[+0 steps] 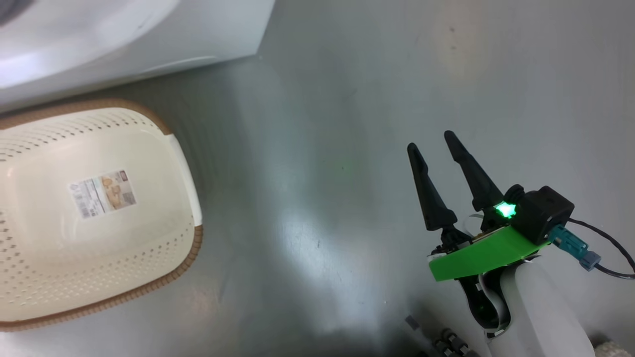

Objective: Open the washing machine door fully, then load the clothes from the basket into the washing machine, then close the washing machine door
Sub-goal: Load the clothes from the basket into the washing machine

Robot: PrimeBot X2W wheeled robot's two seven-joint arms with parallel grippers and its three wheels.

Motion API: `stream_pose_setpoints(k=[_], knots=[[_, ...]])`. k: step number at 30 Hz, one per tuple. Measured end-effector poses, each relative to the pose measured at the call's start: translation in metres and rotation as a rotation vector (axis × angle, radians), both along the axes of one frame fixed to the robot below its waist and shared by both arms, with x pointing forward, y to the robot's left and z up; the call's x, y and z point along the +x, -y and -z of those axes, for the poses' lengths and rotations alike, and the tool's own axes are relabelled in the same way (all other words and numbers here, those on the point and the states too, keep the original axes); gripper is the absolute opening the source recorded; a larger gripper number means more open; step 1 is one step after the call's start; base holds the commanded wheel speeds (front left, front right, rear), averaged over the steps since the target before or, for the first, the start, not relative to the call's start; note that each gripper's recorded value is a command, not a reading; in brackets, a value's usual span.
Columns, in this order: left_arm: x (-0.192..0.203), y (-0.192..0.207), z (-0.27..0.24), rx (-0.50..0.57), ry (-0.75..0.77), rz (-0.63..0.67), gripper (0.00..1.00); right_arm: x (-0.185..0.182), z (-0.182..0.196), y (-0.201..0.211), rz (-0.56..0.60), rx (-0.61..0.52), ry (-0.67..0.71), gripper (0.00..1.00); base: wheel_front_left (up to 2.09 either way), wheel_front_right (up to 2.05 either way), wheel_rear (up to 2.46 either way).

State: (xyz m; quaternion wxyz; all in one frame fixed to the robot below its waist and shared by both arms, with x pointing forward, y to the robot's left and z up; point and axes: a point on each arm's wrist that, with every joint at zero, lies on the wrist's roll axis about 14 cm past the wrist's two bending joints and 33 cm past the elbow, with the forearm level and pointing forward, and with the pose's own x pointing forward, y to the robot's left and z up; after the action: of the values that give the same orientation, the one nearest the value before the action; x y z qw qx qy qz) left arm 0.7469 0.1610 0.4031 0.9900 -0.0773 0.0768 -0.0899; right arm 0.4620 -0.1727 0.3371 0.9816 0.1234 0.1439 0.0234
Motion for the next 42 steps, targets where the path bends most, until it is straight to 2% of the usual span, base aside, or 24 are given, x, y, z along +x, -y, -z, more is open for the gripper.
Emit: stream_pose_setpoints(k=[18, 26, 28, 42], knots=[[-0.06, 0.001, -0.015, -0.031, 0.033, 0.005, 1.0, 0.01, -0.044, -0.006, -0.017, -0.011, 0.113, 1.0, 0.0, 0.0, 0.0], [-0.096, 0.001, -0.035, -0.082, 0.066, -0.016, 1.0, -0.001, -0.065, -0.003, -0.006, -0.02, 0.146, 1.0, 0.0, 0.0, 0.0], [-0.108, 0.0, -0.04, -0.055, 0.079, -0.011, 1.0, -0.004, -0.073, -0.001, -0.003, -0.027, 0.161, 1.0, 0.0, 0.0, 0.0], [-0.21, -0.004, -0.07, -0.076, 0.145, -0.054, 1.0, -0.034, -0.116, 0.0, 0.0, -0.029, 0.24, 1.0, 0.0, 0.0, 0.0]])
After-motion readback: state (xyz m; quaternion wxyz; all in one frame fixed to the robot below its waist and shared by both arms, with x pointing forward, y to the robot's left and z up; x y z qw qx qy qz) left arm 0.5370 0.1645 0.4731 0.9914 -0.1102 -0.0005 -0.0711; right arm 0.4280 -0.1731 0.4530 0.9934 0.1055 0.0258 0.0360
